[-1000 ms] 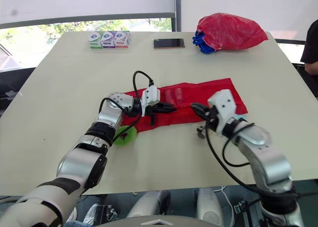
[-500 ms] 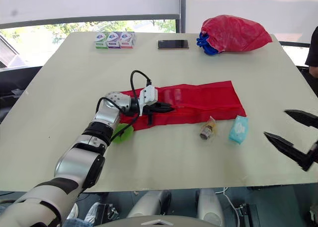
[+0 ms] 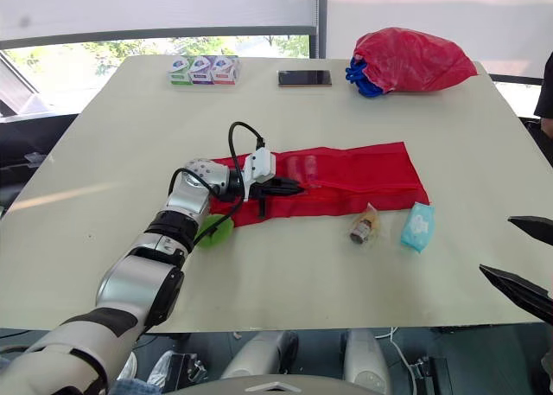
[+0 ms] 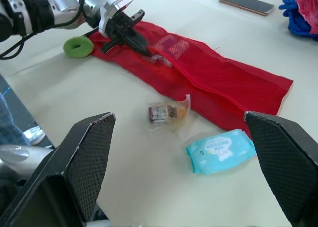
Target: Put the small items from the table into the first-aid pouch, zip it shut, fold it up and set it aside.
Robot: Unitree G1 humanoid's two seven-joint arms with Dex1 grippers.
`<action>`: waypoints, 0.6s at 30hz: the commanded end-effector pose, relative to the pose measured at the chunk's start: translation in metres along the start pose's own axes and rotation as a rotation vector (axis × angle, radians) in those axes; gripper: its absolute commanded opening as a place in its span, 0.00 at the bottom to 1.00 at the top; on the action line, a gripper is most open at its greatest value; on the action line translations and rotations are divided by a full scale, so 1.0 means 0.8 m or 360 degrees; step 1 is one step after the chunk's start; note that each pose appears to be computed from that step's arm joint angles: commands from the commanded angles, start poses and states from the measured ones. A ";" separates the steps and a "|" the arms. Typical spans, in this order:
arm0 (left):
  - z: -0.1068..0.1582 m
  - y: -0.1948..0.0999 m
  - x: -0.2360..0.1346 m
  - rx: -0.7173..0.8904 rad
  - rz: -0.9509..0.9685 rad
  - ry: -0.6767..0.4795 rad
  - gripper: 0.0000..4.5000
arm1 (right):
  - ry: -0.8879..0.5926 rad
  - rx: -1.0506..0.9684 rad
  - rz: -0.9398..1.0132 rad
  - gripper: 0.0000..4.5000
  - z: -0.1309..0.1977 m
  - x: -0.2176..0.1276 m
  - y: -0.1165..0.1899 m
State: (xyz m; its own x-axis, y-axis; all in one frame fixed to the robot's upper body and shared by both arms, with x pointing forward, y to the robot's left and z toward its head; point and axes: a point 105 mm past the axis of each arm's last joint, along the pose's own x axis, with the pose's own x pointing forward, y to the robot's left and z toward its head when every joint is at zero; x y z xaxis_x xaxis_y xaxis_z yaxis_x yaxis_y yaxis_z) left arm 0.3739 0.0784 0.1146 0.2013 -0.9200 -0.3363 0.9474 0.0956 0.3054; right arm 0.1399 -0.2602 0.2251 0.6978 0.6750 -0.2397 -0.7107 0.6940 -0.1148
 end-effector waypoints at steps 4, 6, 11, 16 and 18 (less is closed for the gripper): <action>0.014 0.008 -0.001 0.0078 -0.0005 -0.0017 0.00 | -0.0021 -0.0153 -0.0040 0.99 0.018 -0.015 -0.003; 0.014 0.008 -0.001 0.0079 -0.0010 -0.0020 0.00 | -0.0009 -0.0148 -0.0035 0.99 0.016 -0.014 -0.001; 0.016 0.009 0.000 0.0088 -0.0001 -0.0020 0.00 | 0.0145 -0.0117 -0.0159 0.99 -0.018 0.015 0.004; 0.015 0.007 0.006 0.0087 -0.0002 -0.0026 0.00 | 0.0103 0.0015 -0.0210 0.99 -0.041 0.078 0.030; 0.015 0.006 0.007 0.0088 -0.0005 -0.0029 0.00 | 0.0117 0.0062 -0.0222 0.99 -0.051 0.101 0.038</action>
State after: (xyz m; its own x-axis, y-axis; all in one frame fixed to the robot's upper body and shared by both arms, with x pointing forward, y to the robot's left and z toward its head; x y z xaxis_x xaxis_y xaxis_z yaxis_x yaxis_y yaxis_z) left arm 0.3746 0.0725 0.1141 0.1903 -0.9226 -0.3356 0.9472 0.0828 0.3097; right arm 0.1675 -0.2031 0.1687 0.7647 0.5799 -0.2811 -0.6247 0.7742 -0.1022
